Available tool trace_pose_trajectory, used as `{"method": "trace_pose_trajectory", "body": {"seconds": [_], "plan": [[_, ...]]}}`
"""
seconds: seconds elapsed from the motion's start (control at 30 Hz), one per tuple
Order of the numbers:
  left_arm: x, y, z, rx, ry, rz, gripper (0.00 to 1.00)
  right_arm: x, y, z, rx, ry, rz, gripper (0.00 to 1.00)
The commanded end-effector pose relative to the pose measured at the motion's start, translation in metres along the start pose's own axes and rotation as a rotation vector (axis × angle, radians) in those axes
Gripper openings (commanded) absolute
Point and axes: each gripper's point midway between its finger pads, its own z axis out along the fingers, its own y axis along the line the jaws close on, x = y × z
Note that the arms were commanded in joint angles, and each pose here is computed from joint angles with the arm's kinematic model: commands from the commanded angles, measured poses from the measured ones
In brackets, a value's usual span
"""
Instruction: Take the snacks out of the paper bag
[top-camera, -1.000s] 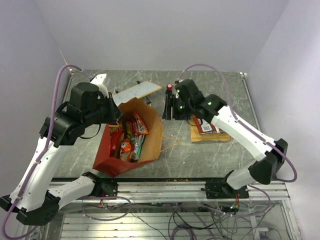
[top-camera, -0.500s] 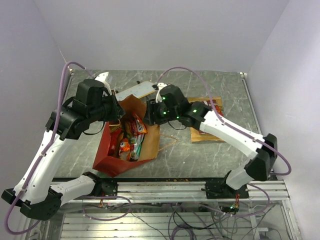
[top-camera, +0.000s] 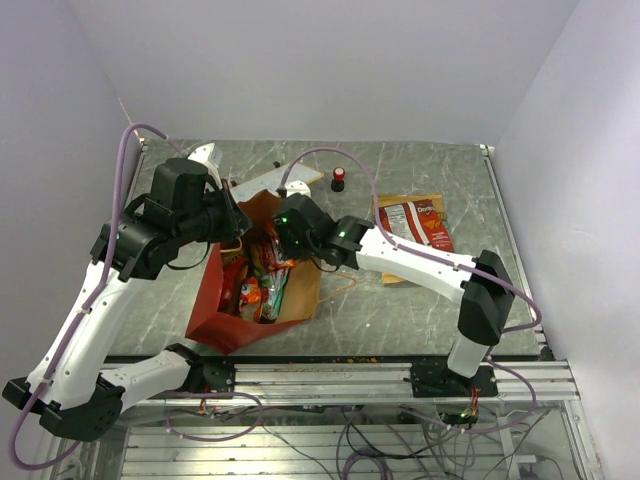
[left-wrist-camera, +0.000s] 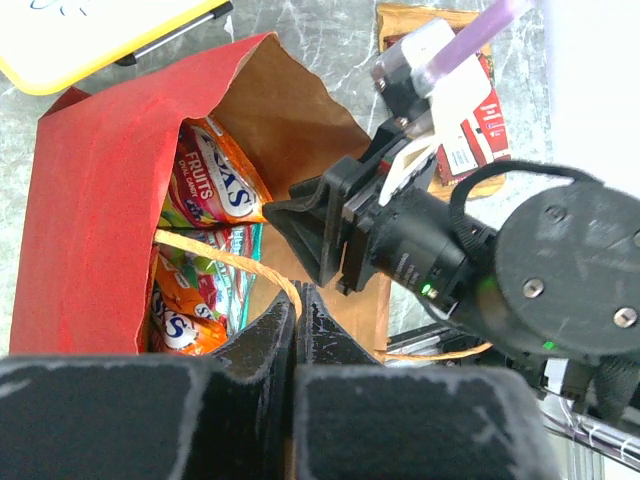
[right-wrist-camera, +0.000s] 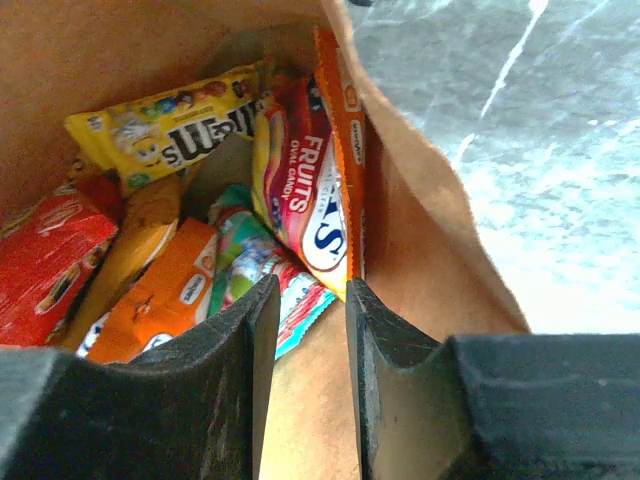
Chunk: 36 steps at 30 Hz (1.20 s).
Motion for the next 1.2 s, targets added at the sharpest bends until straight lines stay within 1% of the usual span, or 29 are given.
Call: {"method": "trace_pose_trajectory", "body": {"seconds": [0.0,0.37,0.6,0.67,0.8,0.83,1.0,1.17], "plan": [[-0.008,-0.01,-0.002,0.05,-0.026,-0.014,0.07,-0.005,-0.01,0.009,0.153,-0.109,-0.095,0.34],[-0.012,-0.011,-0.005,0.044,-0.034,-0.004,0.07,0.018,-0.025,0.041,0.267,-0.093,-0.122,0.41],[-0.011,-0.01,-0.007,0.04,-0.032,0.0,0.07,0.032,-0.018,0.066,0.241,-0.05,-0.144,0.41],[-0.01,-0.009,-0.007,0.037,-0.028,0.0,0.07,0.033,-0.014,0.07,0.232,-0.037,-0.144,0.38],[-0.01,-0.009,-0.007,0.038,-0.031,0.0,0.07,0.019,-0.004,0.064,0.201,-0.053,-0.133,0.06],[-0.009,-0.008,-0.006,0.037,-0.028,-0.001,0.07,0.013,-0.001,0.059,0.193,-0.065,-0.126,0.0],[-0.009,-0.007,-0.008,0.031,-0.031,-0.001,0.07,-0.019,0.02,0.02,0.072,-0.138,-0.092,0.0],[-0.011,-0.003,-0.01,0.016,-0.051,0.007,0.07,-0.041,0.027,-0.029,-0.004,-0.193,-0.031,0.0]]}}
